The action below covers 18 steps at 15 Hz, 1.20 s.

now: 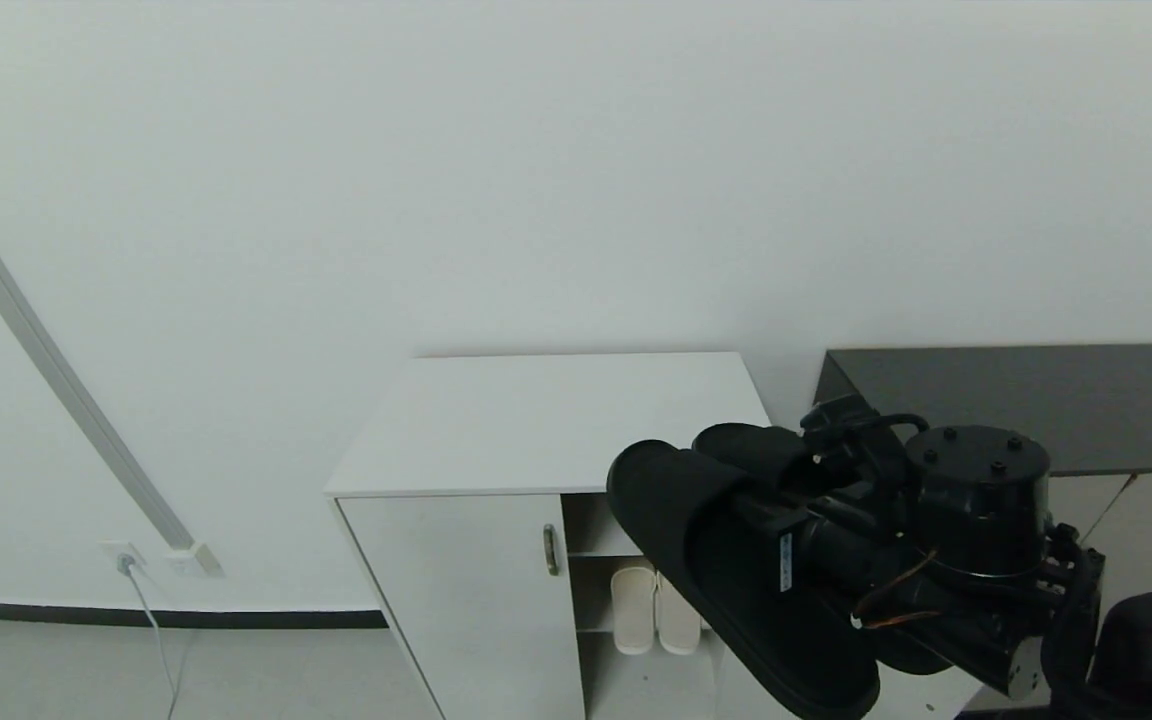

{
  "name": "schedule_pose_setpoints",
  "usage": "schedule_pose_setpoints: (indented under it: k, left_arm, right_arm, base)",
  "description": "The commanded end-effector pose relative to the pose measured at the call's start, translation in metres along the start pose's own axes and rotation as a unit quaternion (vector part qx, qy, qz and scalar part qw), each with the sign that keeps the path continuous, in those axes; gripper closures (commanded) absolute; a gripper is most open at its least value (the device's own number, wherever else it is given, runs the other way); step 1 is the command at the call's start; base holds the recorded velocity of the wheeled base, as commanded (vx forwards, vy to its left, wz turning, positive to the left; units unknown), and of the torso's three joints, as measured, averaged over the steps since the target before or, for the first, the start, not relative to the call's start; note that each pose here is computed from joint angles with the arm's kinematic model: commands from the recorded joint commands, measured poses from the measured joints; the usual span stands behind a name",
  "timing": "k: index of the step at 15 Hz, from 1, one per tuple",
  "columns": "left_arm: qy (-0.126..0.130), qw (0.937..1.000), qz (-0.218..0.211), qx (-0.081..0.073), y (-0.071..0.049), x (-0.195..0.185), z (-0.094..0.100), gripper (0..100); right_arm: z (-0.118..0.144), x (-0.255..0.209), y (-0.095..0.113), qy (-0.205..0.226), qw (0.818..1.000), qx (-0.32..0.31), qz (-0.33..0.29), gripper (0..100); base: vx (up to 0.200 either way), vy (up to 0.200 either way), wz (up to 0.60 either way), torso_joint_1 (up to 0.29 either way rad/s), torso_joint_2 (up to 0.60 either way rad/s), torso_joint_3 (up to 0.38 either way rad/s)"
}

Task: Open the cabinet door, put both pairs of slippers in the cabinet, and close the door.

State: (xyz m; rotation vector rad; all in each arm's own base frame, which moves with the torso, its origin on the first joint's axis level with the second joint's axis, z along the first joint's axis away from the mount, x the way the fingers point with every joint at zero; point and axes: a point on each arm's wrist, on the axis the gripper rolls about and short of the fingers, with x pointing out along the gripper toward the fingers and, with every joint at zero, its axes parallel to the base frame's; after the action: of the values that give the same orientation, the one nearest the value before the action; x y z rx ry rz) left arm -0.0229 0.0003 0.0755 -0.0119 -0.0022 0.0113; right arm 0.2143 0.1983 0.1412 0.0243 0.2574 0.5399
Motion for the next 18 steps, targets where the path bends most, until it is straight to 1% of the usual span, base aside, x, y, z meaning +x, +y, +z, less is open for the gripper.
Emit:
schedule_pose_setpoints:
  k: [1, 13, 18]
  left_arm:
    - [0.001, 1.0, 0.0, 0.0, 0.0, 0.0001, -0.0001, 100]
    - [0.0, 1.0, 0.001, -0.002, 0.0, 0.0001, 0.0001, 100]
    - [0.0, 1.0, 0.001, -0.003, 0.0, 0.0001, 0.0001, 100]
  right_arm:
    - [-0.001, 0.0001, 0.001, 0.001, 1.0, -0.001, 0.002, 100]
    - [-0.0066, -0.0022, 0.0006, 0.007, 1.0, -0.004, 0.003, 100]
    - [-0.0074, -0.0025, 0.0004, 0.005, 1.0, -0.006, 0.004, 100]
  base:
    - [0.0, 0.0, 0.0, 0.0, 0.0, 0.0]
    - [0.0, 0.0, 0.0, 0.0, 0.0, 0.0]
    - [0.0, 0.0, 0.0, -0.13, 0.28, 0.16]
